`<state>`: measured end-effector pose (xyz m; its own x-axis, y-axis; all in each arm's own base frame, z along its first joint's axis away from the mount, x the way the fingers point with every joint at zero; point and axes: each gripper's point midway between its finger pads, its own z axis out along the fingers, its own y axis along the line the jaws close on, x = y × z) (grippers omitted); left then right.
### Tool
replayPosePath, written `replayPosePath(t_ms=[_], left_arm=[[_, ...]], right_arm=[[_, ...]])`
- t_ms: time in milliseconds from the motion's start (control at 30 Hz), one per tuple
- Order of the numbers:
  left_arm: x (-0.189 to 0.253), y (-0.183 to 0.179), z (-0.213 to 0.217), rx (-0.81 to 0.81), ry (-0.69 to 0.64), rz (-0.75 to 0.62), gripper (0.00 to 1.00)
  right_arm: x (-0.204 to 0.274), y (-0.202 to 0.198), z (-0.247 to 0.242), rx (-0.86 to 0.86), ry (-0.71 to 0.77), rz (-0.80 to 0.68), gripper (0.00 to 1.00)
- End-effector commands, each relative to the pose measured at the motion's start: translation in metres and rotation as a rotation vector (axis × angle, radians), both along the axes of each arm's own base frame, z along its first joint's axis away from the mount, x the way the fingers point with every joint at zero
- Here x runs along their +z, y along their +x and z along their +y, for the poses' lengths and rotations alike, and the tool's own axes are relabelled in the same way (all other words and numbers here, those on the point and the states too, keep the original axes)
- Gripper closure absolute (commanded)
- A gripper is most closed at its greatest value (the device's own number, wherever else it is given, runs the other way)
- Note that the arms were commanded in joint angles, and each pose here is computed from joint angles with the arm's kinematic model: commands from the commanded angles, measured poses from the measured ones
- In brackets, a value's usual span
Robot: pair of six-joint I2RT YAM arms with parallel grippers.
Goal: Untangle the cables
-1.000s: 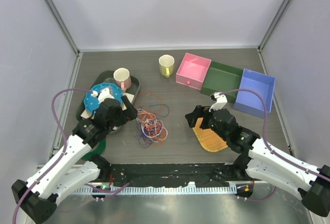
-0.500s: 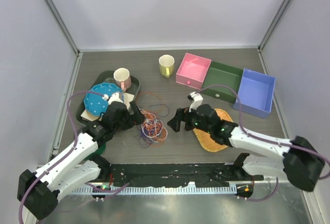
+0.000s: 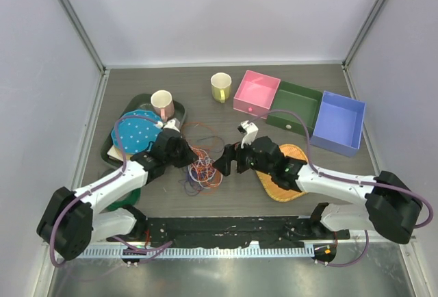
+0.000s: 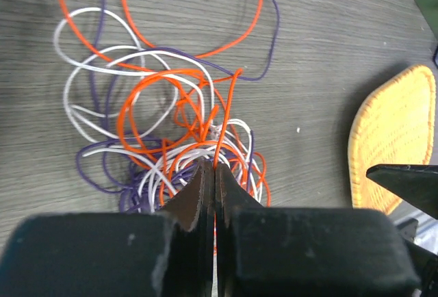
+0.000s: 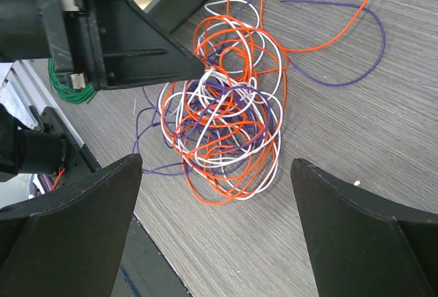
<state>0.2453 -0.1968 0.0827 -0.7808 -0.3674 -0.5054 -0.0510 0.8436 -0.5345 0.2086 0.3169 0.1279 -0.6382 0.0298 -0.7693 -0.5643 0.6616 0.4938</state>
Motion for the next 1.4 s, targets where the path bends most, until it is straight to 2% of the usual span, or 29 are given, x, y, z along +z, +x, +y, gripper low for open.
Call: replayPosePath(t_ms=[0,200,300,500,533,567,600,633,700,733,933,1133,1267,1367], left_arm=[[0.042,0.014,-0.033,-0.091,-0.145,-0.114,1.00],[0.082,0.009,-0.037,-0.130,-0.219,-0.214,1.00],[0.117,0.006,-0.037,-0.143,-0.267,-0.294,1.00],[0.224,-0.001,-0.044,-0.235,-0.364,-0.501,1.00],[0.253,-0.005,-0.047,-0.264,-0.399,-0.548,1.00],[0.265,-0.005,-0.049,-0.280,-0.403,-0.571,1.00],[0.274,-0.006,-0.049,-0.292,-0.402,-0.581,1.00],[0.305,-0.011,-0.050,-0.315,-0.424,-0.633,1.00],[0.323,-0.012,-0.053,-0.355,-0.410,-0.662,1.00],[0.353,-0.020,-0.054,-0.394,-0.437,-0.714,1.00],[0.425,-0.043,-0.059,-0.517,-0.485,-0.815,1.00],[0.449,-0.055,-0.053,-0.533,-0.503,-0.867,1.00],[0.448,-0.054,-0.054,-0.532,-0.499,-0.848,1.00],[0.447,-0.053,-0.055,-0.530,-0.502,-0.839,1.00]], right_arm=[[0.023,0.001,-0.006,-0.007,0.049,-0.093,0.05],[0.025,-0.004,-0.010,0.019,0.051,-0.125,0.05],[0.031,-0.010,-0.006,0.068,0.069,-0.153,0.04],[0.065,-0.020,0.012,0.183,0.113,-0.278,0.05],[0.076,-0.017,0.015,0.179,0.119,-0.304,0.05],[0.075,-0.014,0.014,0.179,0.091,-0.310,0.05],[0.079,-0.008,0.012,0.153,0.079,-0.328,0.04],[0.087,-0.005,0.014,0.144,0.081,-0.348,0.05],[0.095,0.001,0.010,0.116,0.071,-0.381,0.04],[0.102,0.003,0.008,0.102,0.078,-0.399,0.05],[0.129,0.011,-0.006,0.022,0.104,-0.480,0.05],[0.164,0.014,-0.016,-0.009,0.142,-0.620,0.04],[0.177,0.009,0.009,0.096,0.192,-0.667,0.04],[0.174,0.020,0.030,0.108,0.191,-0.642,0.05]])
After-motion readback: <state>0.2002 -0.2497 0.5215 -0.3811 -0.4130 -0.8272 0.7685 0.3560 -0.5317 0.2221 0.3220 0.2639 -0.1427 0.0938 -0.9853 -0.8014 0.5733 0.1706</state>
